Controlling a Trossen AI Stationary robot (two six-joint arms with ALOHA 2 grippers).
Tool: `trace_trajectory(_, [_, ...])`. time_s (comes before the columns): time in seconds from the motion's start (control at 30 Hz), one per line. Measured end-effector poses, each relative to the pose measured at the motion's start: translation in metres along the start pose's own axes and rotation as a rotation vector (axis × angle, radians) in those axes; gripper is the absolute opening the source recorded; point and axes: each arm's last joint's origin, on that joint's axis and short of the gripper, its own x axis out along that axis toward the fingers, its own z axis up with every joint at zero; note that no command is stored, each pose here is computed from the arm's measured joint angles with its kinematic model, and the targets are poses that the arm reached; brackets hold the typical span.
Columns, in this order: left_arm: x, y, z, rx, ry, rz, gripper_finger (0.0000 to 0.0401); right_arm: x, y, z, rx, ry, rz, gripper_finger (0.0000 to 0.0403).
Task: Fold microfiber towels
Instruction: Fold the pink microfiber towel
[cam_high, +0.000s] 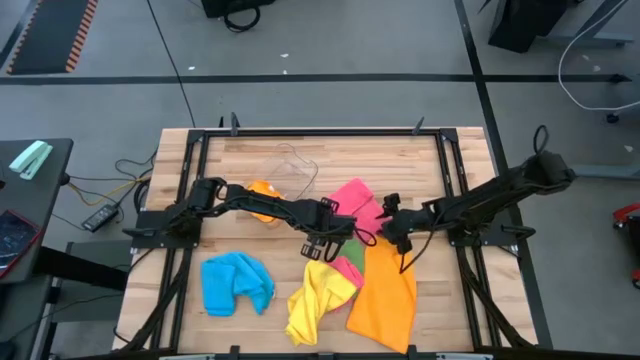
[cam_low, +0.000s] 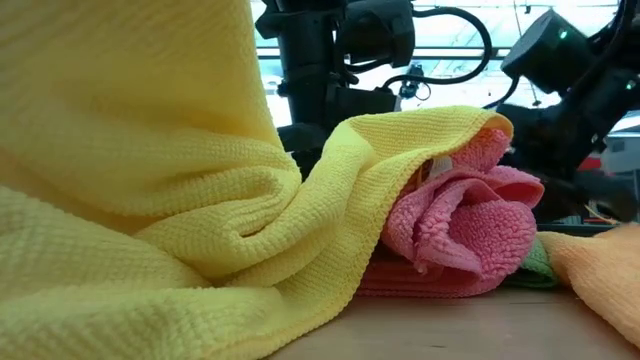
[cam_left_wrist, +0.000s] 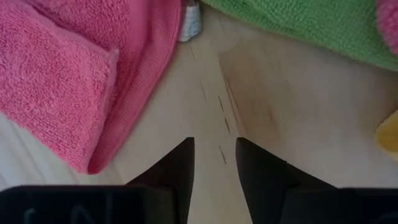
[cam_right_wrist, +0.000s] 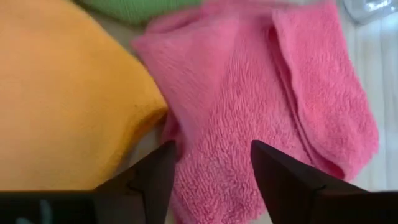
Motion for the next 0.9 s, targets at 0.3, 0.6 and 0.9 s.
trace_trajectory(0.3, [0.0, -0.001, -0.001, 0.004, 0.012, -0.004, 0.0126, -0.003, -0.003, 0.002, -0.008, -0.01, -0.036, 0.0246])
trace_trajectory(0.6, [0.0, -0.001, -0.002, 0.005, 0.018, -0.006, 0.0118, -0.011, -0.003, 0.004, -0.019, 0.023, 0.031, 0.0246])
trace_trajectory(0.9, [0.0, -0.001, -0.002, 0.005, 0.018, -0.006, 0.0115, -0.004, 0.01, 0.005, -0.136, 0.073, 0.03, 0.0244])
